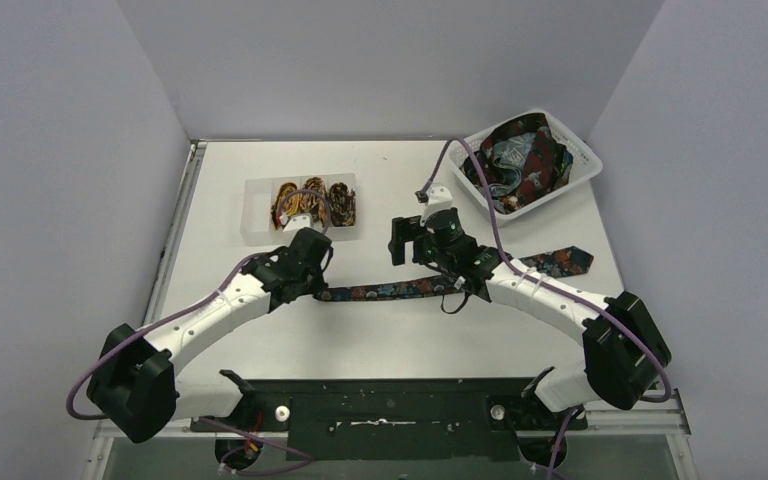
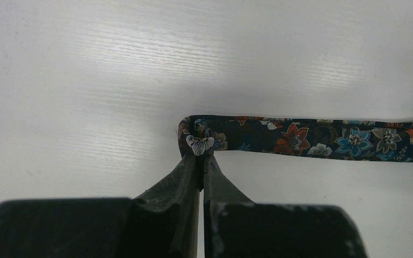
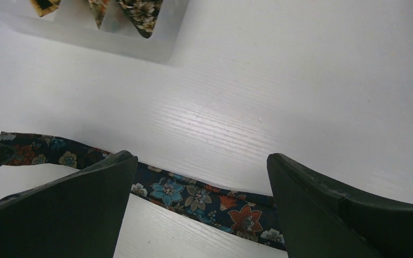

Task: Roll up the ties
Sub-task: Roll the tie at the center of the board.

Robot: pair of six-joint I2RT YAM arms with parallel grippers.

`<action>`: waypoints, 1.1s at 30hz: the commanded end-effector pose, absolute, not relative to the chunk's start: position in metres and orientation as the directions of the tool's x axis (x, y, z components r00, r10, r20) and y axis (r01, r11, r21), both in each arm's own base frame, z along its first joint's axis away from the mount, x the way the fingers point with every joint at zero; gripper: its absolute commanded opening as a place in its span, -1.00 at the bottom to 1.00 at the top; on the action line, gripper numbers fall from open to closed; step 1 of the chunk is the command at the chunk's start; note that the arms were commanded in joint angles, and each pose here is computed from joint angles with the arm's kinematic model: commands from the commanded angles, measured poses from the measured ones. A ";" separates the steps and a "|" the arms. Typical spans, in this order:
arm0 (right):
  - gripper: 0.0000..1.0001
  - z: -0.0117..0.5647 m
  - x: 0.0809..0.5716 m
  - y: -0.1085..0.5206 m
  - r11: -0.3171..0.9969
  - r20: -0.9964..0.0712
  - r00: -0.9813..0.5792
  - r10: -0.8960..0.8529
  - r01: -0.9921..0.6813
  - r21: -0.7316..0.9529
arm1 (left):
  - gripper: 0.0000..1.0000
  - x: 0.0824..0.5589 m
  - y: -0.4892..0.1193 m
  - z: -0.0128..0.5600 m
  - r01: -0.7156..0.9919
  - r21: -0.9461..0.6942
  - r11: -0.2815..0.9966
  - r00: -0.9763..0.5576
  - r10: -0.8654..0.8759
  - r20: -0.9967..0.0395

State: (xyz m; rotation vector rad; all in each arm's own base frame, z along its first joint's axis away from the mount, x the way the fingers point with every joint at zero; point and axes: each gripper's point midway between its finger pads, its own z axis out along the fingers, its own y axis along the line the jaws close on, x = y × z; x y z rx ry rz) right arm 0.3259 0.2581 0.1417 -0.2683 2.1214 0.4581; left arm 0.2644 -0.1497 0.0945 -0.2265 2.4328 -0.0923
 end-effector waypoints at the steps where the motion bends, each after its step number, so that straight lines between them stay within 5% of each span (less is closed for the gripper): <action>1: 0.96 0.144 0.318 0.251 0.898 -0.794 -0.594 0.131 -0.269 0.349 | -1.00 0.279 -0.183 0.107 -0.083 -0.154 0.985 -0.729 -0.166 -0.664; 14: 0.98 0.134 0.318 0.237 0.901 -0.760 -0.632 0.151 -0.228 0.369 | -1.00 0.270 -0.236 0.072 0.077 -0.177 0.981 -0.785 -0.050 -0.617; 33: 1.00 0.123 0.308 0.252 0.862 -0.714 -0.692 0.107 -0.294 0.414 | -0.95 0.271 -0.264 0.041 0.017 -0.285 0.958 -0.810 -0.154 -0.566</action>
